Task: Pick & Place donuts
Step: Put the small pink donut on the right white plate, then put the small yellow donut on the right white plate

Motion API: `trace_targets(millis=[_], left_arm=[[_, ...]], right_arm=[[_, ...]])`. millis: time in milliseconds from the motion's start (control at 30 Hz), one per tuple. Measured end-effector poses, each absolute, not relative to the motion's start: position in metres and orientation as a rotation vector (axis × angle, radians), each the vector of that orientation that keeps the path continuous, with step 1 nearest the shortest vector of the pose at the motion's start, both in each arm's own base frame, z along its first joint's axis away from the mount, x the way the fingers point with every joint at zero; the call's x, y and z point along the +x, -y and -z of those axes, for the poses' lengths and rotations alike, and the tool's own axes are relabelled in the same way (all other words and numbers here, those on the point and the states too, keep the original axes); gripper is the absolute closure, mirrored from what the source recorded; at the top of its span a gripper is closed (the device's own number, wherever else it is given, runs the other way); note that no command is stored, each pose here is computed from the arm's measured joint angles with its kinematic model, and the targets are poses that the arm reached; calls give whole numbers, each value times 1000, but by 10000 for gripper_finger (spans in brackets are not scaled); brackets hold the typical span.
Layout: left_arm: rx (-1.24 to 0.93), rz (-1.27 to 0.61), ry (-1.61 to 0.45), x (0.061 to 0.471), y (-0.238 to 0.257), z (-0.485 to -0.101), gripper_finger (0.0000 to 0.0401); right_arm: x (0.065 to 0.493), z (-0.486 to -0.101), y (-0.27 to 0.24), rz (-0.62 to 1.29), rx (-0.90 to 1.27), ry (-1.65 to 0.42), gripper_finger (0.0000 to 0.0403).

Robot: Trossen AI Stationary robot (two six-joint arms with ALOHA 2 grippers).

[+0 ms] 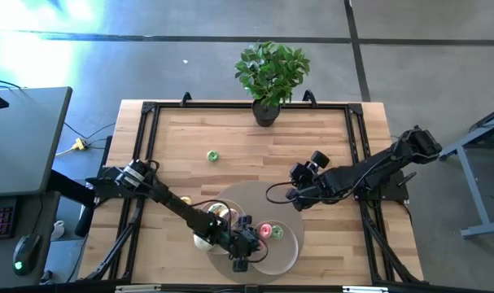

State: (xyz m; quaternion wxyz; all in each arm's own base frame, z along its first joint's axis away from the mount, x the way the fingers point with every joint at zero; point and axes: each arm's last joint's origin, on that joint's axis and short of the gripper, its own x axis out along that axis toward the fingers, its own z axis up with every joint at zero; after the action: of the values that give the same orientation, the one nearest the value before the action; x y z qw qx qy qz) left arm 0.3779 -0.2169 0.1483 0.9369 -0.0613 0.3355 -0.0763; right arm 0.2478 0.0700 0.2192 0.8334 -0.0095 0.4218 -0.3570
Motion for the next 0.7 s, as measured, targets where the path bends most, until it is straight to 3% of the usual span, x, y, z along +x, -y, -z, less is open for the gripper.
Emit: trace_targets(millis=[233,433,700], left_arm=[[-228,218,-724,376,219,-153,273],[-267,172,-780,360,209,-189,276],[-197,-91,-876,304,167,-260,297]], right_arm=[[249,-219,-70,746,-29,-893,274],[249,-220,-71,744,-24,-887,274],[250,-220,-71,743,-20,-883,274]])
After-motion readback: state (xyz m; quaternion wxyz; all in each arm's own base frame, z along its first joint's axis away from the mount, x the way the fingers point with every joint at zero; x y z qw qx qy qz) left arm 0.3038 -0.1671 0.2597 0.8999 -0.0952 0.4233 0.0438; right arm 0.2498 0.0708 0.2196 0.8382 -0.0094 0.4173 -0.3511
